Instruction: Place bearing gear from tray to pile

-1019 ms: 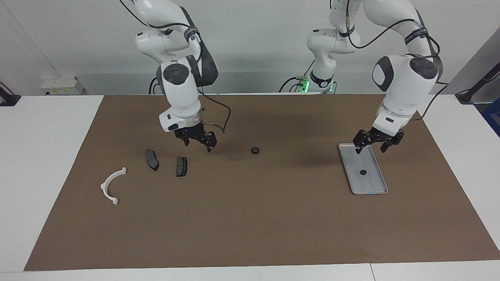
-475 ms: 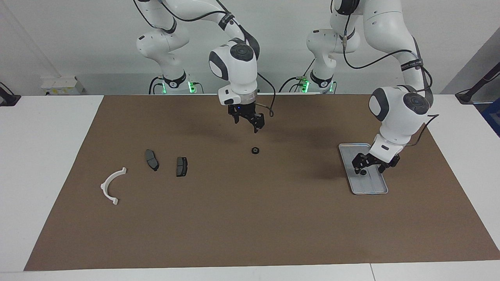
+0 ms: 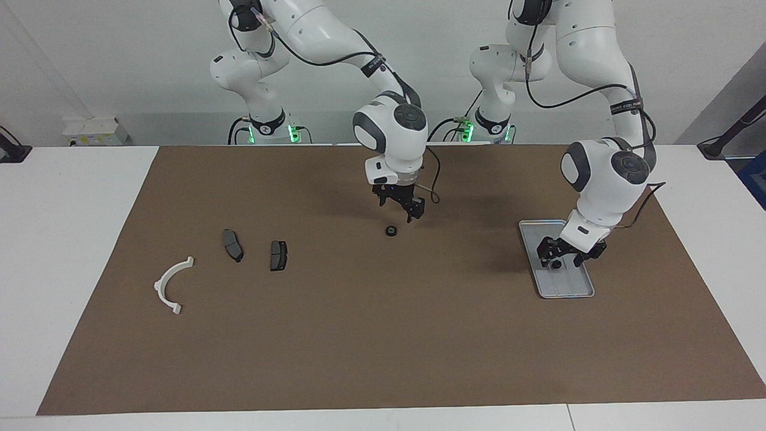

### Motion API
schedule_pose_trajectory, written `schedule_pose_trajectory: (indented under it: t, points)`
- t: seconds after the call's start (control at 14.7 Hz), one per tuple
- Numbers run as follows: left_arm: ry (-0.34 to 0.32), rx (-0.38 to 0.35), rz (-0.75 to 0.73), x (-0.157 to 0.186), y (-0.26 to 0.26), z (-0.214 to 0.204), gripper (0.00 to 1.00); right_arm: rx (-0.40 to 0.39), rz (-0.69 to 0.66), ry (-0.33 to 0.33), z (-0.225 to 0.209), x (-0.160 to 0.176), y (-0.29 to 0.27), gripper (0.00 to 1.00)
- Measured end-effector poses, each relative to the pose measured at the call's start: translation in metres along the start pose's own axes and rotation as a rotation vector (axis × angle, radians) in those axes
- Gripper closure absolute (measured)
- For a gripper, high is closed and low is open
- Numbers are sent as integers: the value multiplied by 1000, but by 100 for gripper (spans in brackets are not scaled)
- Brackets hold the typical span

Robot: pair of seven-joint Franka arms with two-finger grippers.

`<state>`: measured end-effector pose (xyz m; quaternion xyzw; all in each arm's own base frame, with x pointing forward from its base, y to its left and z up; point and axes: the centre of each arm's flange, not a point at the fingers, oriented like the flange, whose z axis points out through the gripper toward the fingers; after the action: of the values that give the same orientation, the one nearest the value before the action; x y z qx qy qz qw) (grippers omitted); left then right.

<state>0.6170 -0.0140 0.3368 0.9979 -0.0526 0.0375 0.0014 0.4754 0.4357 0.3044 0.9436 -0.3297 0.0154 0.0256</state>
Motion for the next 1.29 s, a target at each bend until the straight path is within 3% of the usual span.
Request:
schedule_pose_trajectory:
  t: [0.34, 0.88, 1.02, 1.09, 1.15, 1.29]
  points:
    - [-14, 1, -2, -17, -13, 18, 10, -3, 55, 5, 10, 38, -1, 0]
    - [-4, 3, -2, -31, -12, 34, 8, 12, 37, 2, 25, 27, -3, 0]
    - [-3, 3, -1, -31, -11, 34, 8, 8, 38, 2, 26, 27, -2, 10]
    - [-1, 3, -2, -31, -11, 33, 19, 8, 38, 2, 27, 27, -2, 11]
    - [3, 3, -2, -31, -11, 33, 29, 11, 38, 2, 25, 27, -3, 18]
    - [11, 3, -8, -30, -9, 33, 33, 18, 38, 4, 21, 27, -3, 40]
